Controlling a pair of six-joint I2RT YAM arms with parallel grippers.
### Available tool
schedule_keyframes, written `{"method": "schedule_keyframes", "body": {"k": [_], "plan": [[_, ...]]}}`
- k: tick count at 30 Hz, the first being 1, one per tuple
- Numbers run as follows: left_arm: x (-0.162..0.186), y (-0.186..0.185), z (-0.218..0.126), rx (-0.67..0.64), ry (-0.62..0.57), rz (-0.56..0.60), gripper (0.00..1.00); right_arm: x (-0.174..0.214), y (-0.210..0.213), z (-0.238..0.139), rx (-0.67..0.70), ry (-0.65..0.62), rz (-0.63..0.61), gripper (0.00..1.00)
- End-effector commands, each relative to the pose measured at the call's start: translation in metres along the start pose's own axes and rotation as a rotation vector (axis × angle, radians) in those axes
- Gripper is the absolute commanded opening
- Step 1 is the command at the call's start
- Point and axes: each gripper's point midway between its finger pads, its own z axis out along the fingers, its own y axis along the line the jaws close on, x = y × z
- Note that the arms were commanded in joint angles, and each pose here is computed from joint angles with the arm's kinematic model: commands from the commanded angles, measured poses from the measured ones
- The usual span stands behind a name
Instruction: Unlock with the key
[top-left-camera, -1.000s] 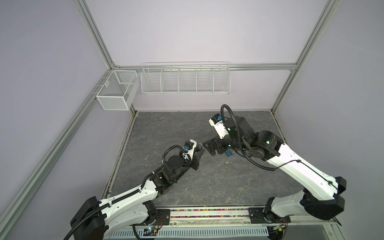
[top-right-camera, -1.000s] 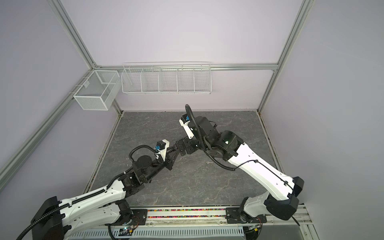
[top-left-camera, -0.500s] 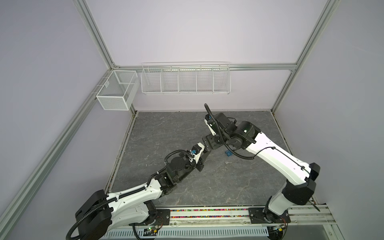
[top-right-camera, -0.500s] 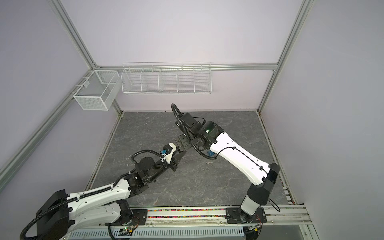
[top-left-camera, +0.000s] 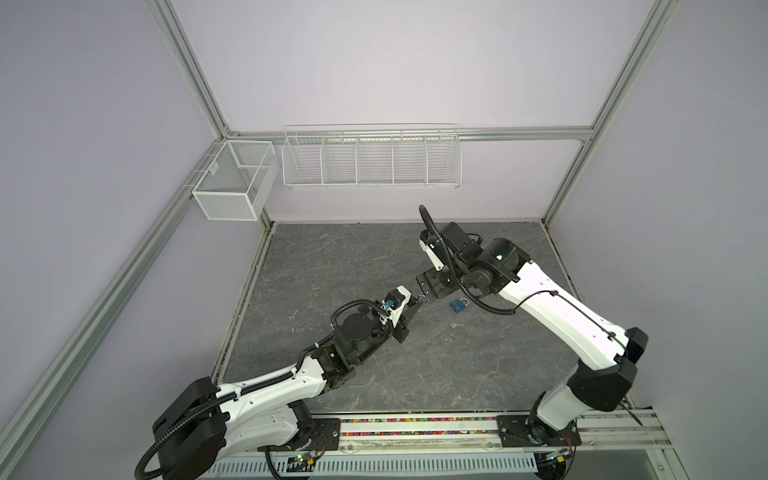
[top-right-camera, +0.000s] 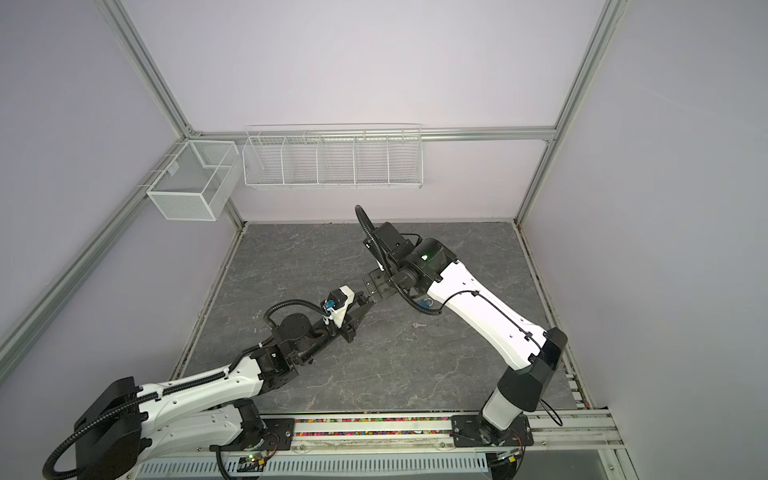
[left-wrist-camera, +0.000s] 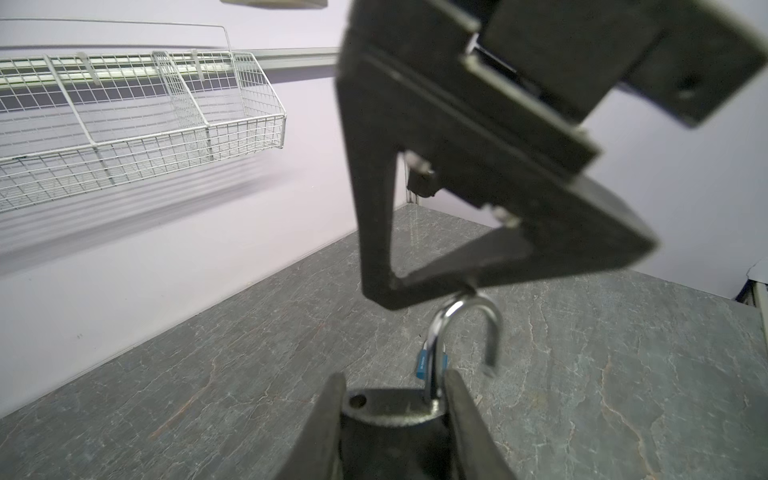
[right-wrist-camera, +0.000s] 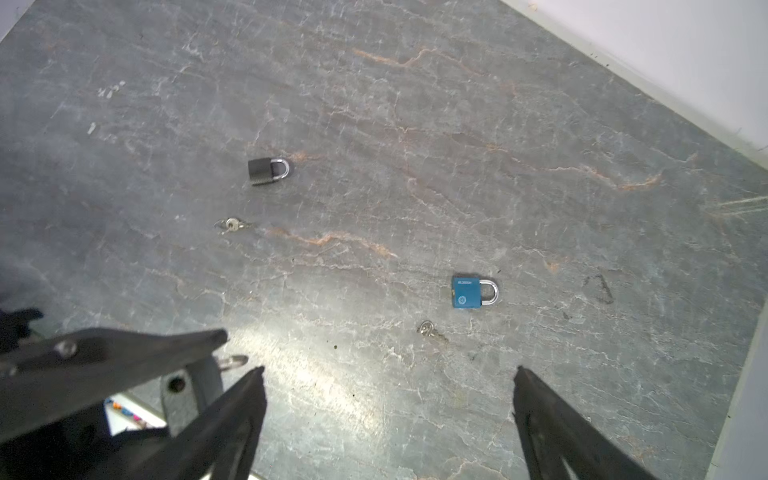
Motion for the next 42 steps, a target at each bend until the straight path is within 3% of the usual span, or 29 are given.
{"method": "schedule_keyframes", "body": {"k": [1,8,10,15,18,22,42], "plan": [[-0.023,0.000,0.004,-0.003,-0.058,0.010,0.00,0.010,0.012,-0.014,-0.104,-0.017,-0.036,0.95],[-0.023,-0.002,0.012,0.005,-0.056,-0.018,0.00,0.016,0.015,-0.028,-0.162,-0.068,-0.008,0.95],[-0.019,-0.002,0.016,0.001,-0.031,-0.042,0.00,0.018,-0.001,-0.028,-0.088,-0.072,0.012,0.95],[0.021,0.011,0.027,-0.110,0.197,-0.196,0.00,0.033,-0.045,-0.027,-0.013,-0.112,0.171,0.94],[0.041,0.008,0.027,-0.123,0.287,-0.275,0.00,0.031,-0.040,-0.024,-0.098,-0.159,0.212,0.93],[0.048,0.007,0.025,-0.148,0.296,-0.278,0.00,0.018,-0.007,-0.025,-0.275,-0.194,0.200,0.93],[0.036,0.010,0.034,-0.164,0.263,-0.272,0.00,0.022,0.001,0.038,-0.175,-0.038,0.200,0.91]]}}
